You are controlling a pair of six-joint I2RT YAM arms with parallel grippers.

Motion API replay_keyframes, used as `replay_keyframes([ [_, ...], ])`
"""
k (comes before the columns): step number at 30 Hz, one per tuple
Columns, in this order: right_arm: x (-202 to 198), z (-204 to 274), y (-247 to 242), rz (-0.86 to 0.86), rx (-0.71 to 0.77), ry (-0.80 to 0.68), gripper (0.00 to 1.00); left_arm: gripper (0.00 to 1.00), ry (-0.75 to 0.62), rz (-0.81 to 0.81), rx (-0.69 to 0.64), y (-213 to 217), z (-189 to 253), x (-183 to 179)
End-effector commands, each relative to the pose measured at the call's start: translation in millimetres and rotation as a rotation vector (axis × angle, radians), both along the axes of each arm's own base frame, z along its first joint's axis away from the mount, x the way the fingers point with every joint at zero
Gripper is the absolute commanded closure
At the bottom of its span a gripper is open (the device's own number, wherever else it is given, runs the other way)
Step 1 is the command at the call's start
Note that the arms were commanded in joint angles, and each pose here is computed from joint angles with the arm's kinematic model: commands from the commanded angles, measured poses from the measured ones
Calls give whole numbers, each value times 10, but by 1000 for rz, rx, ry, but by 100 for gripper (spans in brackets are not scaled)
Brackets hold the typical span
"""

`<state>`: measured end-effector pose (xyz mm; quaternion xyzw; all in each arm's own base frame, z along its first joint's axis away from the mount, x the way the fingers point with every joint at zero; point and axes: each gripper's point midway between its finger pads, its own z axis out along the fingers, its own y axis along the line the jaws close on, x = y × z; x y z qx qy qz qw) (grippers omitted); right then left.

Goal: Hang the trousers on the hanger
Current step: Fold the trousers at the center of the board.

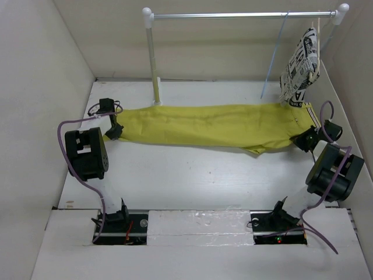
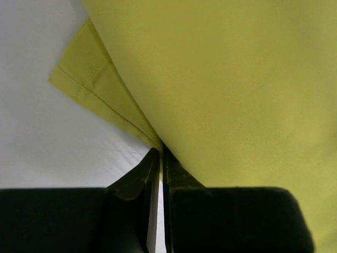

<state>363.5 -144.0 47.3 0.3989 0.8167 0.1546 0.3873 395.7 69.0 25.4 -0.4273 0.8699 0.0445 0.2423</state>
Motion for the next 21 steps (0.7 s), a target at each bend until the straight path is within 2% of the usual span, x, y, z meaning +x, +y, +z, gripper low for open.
replay_keyframes([
  [1, 27, 386, -167, -6, -134, -50, 100, 100, 28, 41, 158, 345, 303, -256],
  [4, -174, 512, -129, -14, -162, -28, 100, 100, 79, 72, 240, 460, 414, -559],
  [11, -579, 706, -151, -47, -230, -19, 100, 100, 124, 141, 339, 603, 642, -900],
  [13, -791, 592, -185, -78, -215, 19, 100, 100, 149, 143, 344, 606, 604, -970],
  [16, -903, 407, -218, -76, -194, 53, 98, 100, 180, 133, 320, 562, 480, -1017],
  [17, -884, 371, -205, -51, -191, 54, 91, 100, 191, 141, 311, 549, 450, -1043],
  [18, -850, 337, -188, -26, -177, 52, 69, 100, 225, 134, 304, 531, 400, -1108],
  [20, -792, 246, -127, 33, -121, 70, 55, 97, 268, 152, 318, 549, 351, -1215],
  [21, -742, 301, -111, 55, -116, 45, 43, 73, 267, 158, 332, 566, 381, -1252],
])
